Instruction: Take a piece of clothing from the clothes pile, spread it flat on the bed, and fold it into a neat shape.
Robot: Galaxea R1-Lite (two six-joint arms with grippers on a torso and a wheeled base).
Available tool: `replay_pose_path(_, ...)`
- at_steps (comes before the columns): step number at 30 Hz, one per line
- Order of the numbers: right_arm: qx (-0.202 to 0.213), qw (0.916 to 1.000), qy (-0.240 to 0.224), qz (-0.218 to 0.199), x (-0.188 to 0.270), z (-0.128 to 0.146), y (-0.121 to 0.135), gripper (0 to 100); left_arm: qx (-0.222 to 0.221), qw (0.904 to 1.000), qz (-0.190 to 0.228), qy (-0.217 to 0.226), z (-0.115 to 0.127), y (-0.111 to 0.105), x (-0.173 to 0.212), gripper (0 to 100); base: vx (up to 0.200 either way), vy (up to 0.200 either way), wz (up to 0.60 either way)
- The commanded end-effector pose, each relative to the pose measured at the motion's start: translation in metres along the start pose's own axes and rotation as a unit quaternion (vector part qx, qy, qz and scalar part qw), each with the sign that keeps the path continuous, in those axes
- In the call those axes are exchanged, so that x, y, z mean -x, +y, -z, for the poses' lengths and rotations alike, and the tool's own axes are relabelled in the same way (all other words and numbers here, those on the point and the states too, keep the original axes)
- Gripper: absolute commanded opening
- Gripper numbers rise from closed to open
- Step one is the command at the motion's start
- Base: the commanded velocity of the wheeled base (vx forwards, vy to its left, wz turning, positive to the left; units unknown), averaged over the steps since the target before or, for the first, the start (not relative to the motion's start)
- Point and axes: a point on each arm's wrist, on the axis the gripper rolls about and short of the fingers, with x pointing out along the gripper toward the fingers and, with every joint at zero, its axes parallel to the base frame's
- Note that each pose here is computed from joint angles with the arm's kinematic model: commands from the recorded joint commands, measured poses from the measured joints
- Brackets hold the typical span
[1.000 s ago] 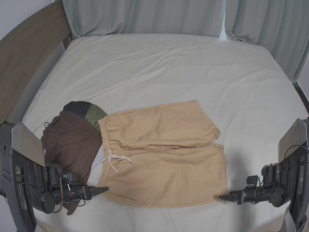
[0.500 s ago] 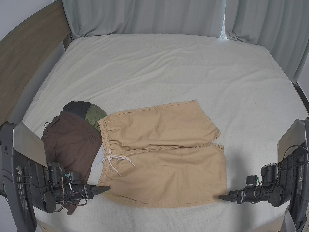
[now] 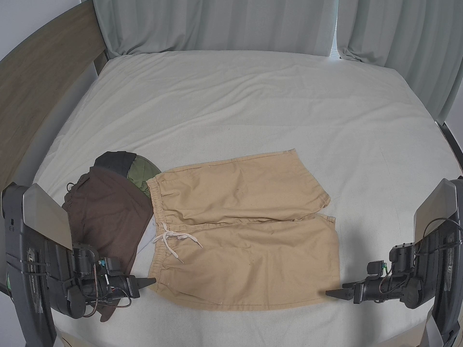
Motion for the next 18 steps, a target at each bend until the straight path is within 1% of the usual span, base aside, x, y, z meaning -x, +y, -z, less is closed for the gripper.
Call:
replay_pose_path(1, 0.0, 1.0, 0.003, -0.006, -0.0009, 0.0009, 0.0008, 100, 0.0, 1.0, 0.0, 0.001, 0.0005, 0.0005, -0.0005, 0, 0.0, 0.0, 0.0)
replay_pose_path(10, -0.004, 0.9999, 0.012, -0.007, -0.0041, 0.0049, -0.0013, 100, -0.001, 1.0, 0.0, 0.001, 0.0008, 0.0007, -0.0006, 0, 0.0, 0.0, 0.0)
replay_pose_path(11, -0.004, 0.9999, 0.013, -0.007, -0.0042, 0.0052, -0.0014, 0, -0.001, 1.0, 0.0, 0.001, 0.0005, 0.0005, -0.0005, 0, 0.0, 0.0, 0.0)
replay_pose_path(18, -0.005, 0.9999, 0.013, -0.007, -0.0042, 0.0052, -0.0014, 0, 0.0, 1.0, -0.001, 0.001, 0.0007, 0.001, -0.0004, 0, 0.0, 0.0, 0.0)
